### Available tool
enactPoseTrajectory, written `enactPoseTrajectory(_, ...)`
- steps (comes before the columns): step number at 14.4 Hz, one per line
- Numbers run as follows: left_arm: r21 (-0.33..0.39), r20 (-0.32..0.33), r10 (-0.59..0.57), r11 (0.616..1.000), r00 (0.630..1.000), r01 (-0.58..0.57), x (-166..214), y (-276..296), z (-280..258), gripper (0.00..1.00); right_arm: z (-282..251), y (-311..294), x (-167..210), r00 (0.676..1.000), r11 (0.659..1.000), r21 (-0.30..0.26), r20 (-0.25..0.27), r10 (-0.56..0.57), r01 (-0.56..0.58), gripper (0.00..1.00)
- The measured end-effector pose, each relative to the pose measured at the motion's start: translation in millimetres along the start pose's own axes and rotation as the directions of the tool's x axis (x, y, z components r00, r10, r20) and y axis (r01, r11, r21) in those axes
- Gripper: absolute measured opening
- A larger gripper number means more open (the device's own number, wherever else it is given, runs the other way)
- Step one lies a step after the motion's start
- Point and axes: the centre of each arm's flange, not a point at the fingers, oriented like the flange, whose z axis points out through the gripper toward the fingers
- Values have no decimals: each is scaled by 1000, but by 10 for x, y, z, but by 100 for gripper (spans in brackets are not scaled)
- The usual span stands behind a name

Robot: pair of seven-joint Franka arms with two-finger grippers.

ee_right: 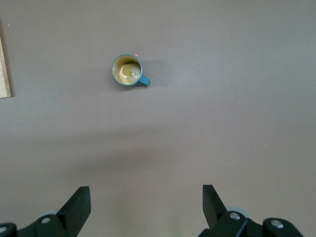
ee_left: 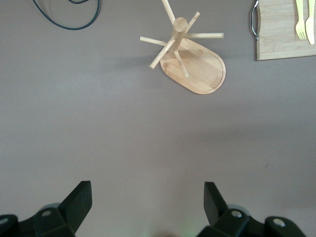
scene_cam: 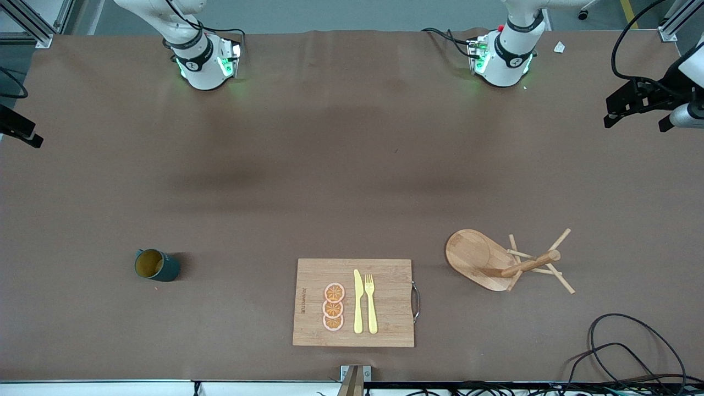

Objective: Pass cup and hang on rack
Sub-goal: 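Reach the right gripper toward the teal mug, then lower the right gripper and grasp the teal mug rim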

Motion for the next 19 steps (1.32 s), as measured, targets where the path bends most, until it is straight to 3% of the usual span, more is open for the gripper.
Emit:
enactPoseTrajectory(6,0,0,5,1000,1000,-5,1,25,0,100,-3,-35,8,1000,1000,0,-5,-7,7,100)
enactPoseTrajectory(11,13,1,3,1000,1000,-3,1,9,1,100,106,-243,210,997,999,11,-73,-38,39,100)
enactPoseTrajectory(19,14,6,-1,1000,1000,1,-2,-16,13,100,2115,-806,1242,995,995,35,-38,-96,97,100)
